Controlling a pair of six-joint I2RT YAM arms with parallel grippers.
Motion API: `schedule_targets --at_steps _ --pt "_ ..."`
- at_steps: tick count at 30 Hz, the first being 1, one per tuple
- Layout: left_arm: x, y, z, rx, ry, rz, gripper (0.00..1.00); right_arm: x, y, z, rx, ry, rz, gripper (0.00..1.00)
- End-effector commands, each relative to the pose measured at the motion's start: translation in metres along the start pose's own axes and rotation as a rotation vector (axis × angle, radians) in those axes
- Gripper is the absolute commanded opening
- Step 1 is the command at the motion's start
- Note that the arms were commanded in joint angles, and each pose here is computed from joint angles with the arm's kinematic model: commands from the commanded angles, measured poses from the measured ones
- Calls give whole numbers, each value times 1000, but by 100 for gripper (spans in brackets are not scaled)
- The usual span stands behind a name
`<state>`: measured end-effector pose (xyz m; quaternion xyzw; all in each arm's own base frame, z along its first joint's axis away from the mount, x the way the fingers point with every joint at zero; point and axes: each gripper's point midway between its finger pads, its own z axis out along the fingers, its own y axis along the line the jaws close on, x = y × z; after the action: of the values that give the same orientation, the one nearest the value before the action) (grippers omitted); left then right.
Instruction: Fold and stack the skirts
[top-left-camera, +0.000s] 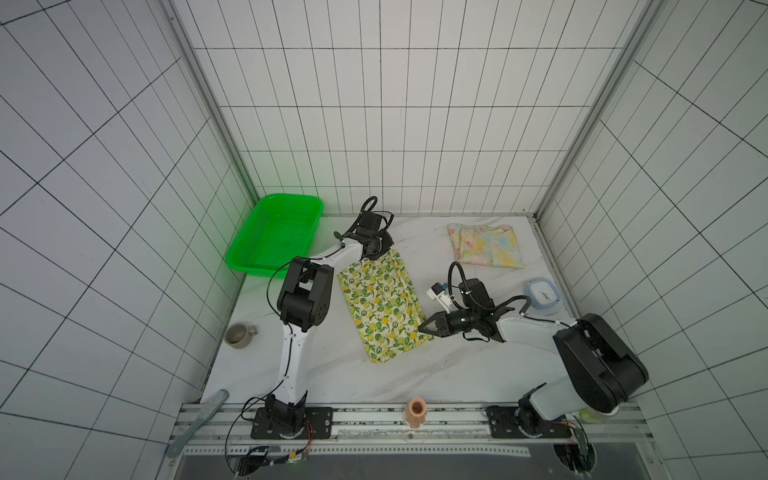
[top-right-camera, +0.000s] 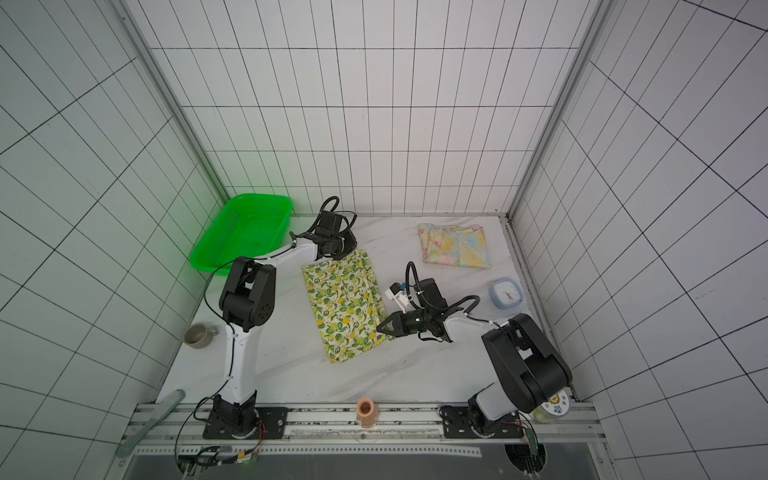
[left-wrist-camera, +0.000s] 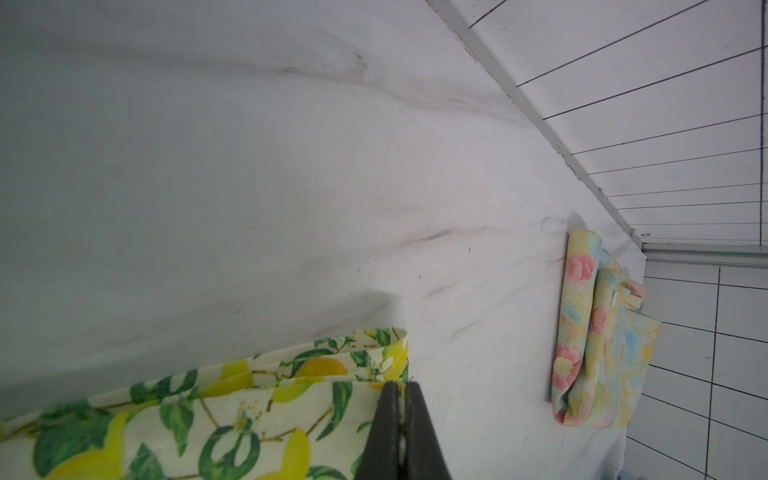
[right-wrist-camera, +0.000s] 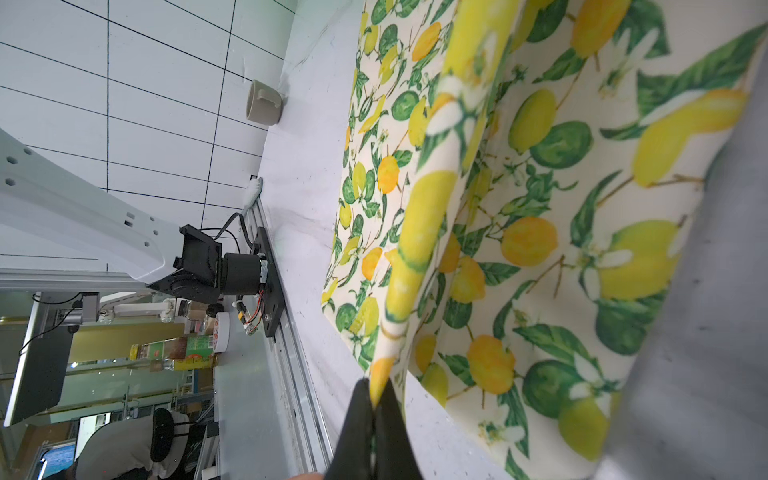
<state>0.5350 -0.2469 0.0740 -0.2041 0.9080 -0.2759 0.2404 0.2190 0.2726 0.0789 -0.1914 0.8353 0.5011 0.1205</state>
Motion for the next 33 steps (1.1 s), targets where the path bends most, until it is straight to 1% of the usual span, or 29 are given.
schedule_targets --at_steps 1,12,16,17,18,19,20,21,23,24,27,28,30,33 --pt "-50 -19 -1 68 -170 -18 0 42 -5 2 -48 120 100 0" --pt "-38 -22 19 84 -141 -91 0 38 -26 -6 -3 83 158 0" --pt "-37 -25 23 93 -138 -91 0 35 -31 -8 10 71 171 0" --pt "-37 -28 23 103 -137 -89 6 34 -33 -8 22 66 172 0" --pt "-37 -31 23 116 -137 -87 13 33 -35 -9 39 62 175 8" --pt "-38 -35 21 136 -137 -85 21 32 -37 -10 52 58 174 13" --pt "-38 -40 18 163 -141 -81 28 30 -38 -11 66 51 174 21" --pt "-40 -46 14 196 -150 -78 33 27 -38 -12 76 44 166 29" --pt "-43 -57 4 251 -167 -65 40 22 -35 -16 92 27 150 35" --pt "-45 -61 -2 270 -176 -56 42 20 -36 -18 116 14 143 36" --pt "-49 -69 -19 305 -183 -27 42 12 -41 -30 222 -33 120 37" --pt "-49 -69 -23 310 -177 -21 42 10 -40 -33 236 -44 111 38" --pt "-46 -61 -32 302 -163 -23 41 8 -37 -37 237 -67 95 45" --pt "-35 -44 -46 286 -142 -38 40 8 -41 -34 241 -54 93 45"
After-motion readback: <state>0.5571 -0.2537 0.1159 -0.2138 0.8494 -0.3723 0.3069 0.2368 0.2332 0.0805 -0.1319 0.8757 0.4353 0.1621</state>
